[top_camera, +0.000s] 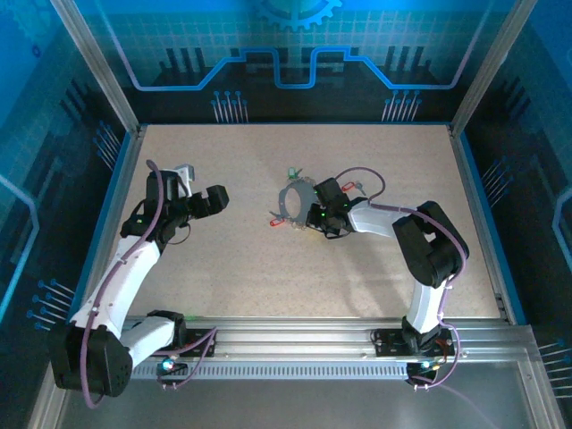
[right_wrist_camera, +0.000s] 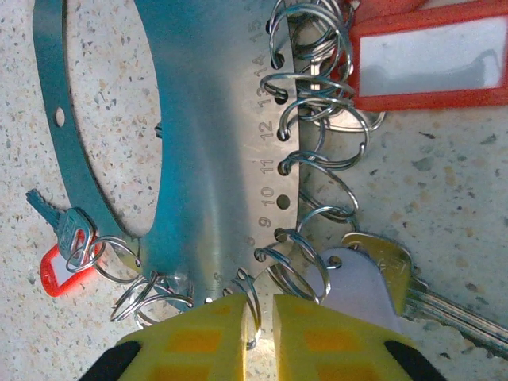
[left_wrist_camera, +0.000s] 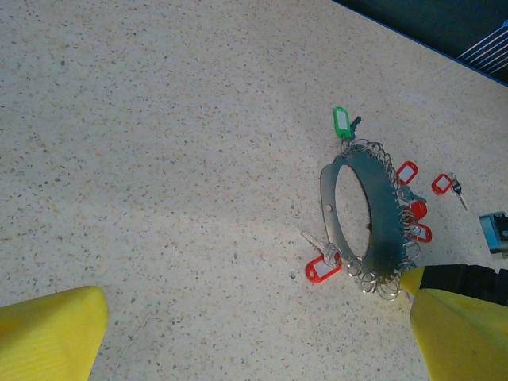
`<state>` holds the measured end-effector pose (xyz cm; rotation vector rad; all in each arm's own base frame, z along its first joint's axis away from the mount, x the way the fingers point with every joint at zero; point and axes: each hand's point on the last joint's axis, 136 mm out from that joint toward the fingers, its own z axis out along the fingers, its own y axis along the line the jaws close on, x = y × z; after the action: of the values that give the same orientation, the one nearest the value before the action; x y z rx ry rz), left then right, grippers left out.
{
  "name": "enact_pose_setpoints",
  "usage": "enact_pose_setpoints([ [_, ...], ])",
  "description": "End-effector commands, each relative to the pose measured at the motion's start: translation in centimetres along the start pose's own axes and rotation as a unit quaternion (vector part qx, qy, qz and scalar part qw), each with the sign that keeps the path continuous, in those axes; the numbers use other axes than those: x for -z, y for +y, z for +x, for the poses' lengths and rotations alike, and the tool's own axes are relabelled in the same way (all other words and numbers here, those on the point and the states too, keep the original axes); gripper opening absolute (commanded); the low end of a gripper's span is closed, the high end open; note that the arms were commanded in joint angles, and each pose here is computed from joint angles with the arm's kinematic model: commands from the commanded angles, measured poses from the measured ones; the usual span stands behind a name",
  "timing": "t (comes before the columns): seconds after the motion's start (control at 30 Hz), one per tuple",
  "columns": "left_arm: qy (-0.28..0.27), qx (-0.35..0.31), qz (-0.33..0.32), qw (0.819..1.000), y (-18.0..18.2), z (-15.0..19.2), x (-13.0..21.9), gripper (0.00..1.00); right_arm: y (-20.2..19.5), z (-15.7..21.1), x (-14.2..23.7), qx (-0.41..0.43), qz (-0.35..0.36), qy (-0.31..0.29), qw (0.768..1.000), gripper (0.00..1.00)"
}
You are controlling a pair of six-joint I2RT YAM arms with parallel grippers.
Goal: Put the keys on the keyring
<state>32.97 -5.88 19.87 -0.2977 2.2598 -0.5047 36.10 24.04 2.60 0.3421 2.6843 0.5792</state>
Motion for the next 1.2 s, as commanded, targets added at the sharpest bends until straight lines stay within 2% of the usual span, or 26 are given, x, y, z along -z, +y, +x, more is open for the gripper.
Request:
enact_pose_setpoints([
  [0.0,0.008,0.004,0.009,1.0,-0.3,0.4,-0.2,0.99,-1.0,0.1,-0.5,-0.009,0.011,-0.002,1.0,0.12],
  [0.43,0.009,0.002,0.02,1.0,-0.7,0.4,-0.2,0.99,-0.1,-0.5,0.5,0.008,-0.005,-0.015,1.0,0.05],
  [0.5,0.003,-0.002,0.039,0.999,-1.5,0.1,0.1,0.99,0.1,-0.7,1.1,0.016,-0.007,-0.017,1.0,0.05],
  [0.6,-0.025,-0.033,0.109,0.993,-4.5,-0.4,1.0,0.99,0.8,-0.8,1.9,0.048,-0.01,-0.018,0.999,0.04],
  [0.73,-0.032,-0.067,0.196,0.978,-8.4,0.2,1.9,0.98,1.4,-1.1,3.6,0.125,-0.002,-0.023,0.992,0.0],
  [0.97,-0.007,-0.136,0.278,0.951,-12.4,1.8,2.3,0.95,3.3,-1.8,6.9,0.239,-0.036,-0.046,0.969,0.0],
  [1.07,-0.035,-0.195,0.332,0.922,-14.1,2.3,3.4,0.95,4.8,-1.8,8.4,0.279,-0.077,-0.057,0.956,0.0],
  [1.17,-0.074,-0.28,0.363,0.886,-15.0,3.3,4.4,0.92,5.8,-1.3,9.5,0.313,-0.108,-0.054,0.942,0.0],
])
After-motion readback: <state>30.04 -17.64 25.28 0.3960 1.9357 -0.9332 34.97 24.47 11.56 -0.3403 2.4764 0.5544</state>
